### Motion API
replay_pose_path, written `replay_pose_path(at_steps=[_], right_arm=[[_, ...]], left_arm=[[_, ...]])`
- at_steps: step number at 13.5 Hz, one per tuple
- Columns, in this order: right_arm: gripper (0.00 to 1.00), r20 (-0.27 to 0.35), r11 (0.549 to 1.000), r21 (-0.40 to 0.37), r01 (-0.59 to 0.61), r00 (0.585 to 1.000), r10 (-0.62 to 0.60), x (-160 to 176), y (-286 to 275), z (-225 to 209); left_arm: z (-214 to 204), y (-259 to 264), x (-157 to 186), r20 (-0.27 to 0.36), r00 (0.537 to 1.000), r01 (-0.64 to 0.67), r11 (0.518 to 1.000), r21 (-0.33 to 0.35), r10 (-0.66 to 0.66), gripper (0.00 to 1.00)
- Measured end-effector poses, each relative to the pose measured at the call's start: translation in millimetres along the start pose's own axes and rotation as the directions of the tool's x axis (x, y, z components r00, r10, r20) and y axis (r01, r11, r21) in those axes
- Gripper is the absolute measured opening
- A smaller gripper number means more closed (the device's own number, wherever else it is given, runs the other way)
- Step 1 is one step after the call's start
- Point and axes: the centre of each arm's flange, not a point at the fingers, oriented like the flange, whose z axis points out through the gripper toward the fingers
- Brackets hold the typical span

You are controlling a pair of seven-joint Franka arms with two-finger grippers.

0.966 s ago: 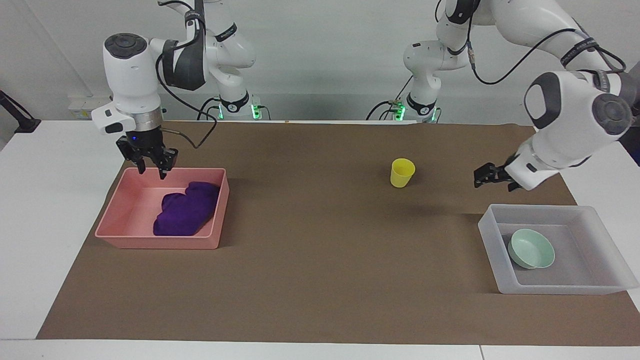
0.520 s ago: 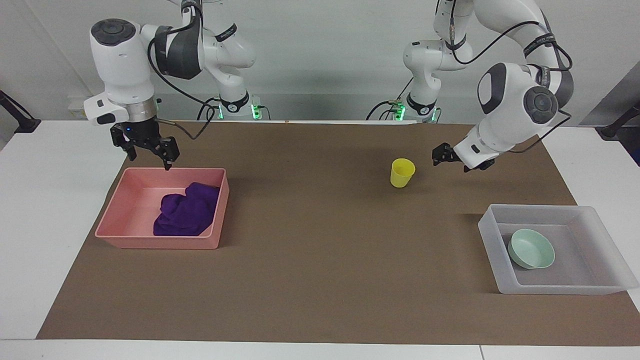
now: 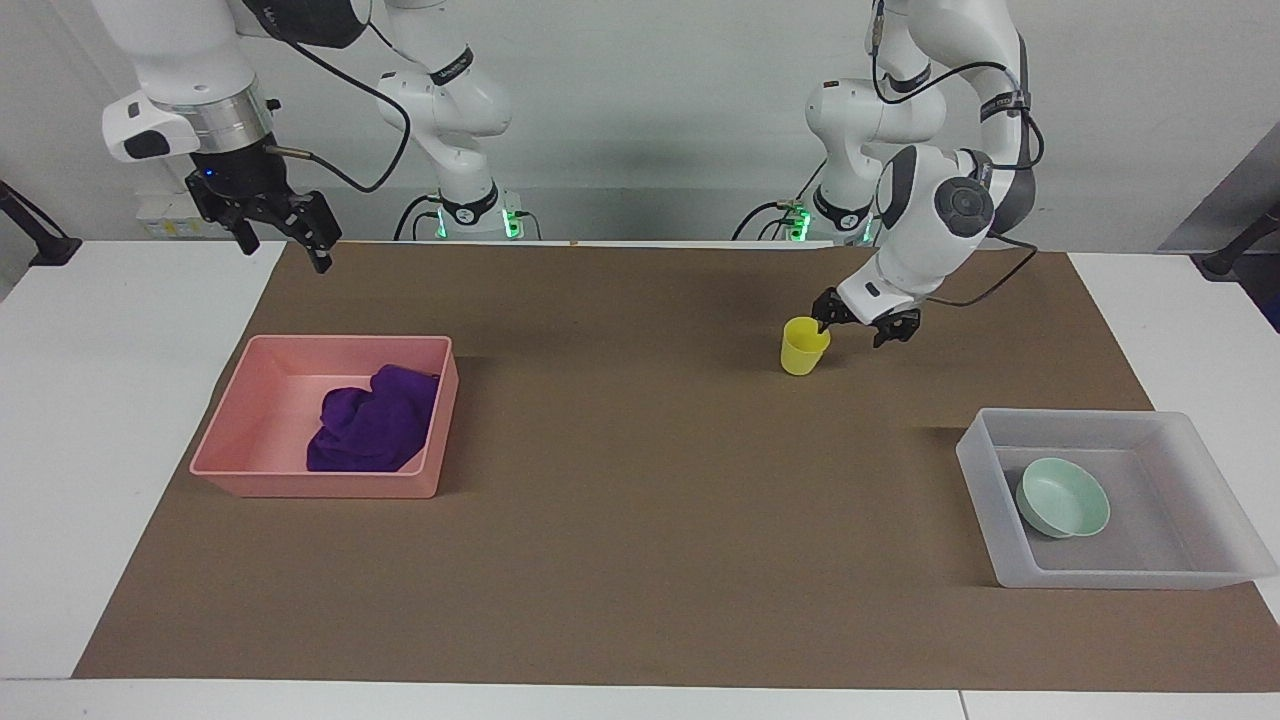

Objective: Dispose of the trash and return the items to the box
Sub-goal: 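Reach the left gripper to the yellow cup and grasp its rim, then lift the yellow cup with the left gripper and lower it into the bowl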

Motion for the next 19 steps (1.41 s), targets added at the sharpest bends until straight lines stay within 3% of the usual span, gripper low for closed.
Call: replay_pose_path(at_steps=[4,6,13,16,19], right_arm=[[1.0,0.01,1.0,0.001,0.009,1.0,-0.009,7,-6,7],[1.0,0.012,1.0,0.004,0.01,1.0,-0.01,7,-7,7],[1.0,0.03,1.0,0.002,0.016,0.999,-0.016,5,-10,8],[1.0,0.052,1.0,-0.003,0.016,0.999,-0.015,2,-9,10],[1.0,0.07,1.0,-0.007,0.008,0.998,-0.008,1,-4,12]], left_arm=[[20,6,-3,-0.031,1.0,0.003,1.0,0.009,-0.003,1.0],[26,6,-5,-0.02,1.0,0.007,1.0,0.009,-0.007,0.93],[36,15,-4,0.001,1.0,0.001,1.0,0.0,-0.001,0.07],[22,20,1,-0.017,1.0,-0.008,1.0,0.0,0.008,0.05],[-44,9,15,-0.023,1.0,0.018,1.0,-0.017,-0.018,0.05]])
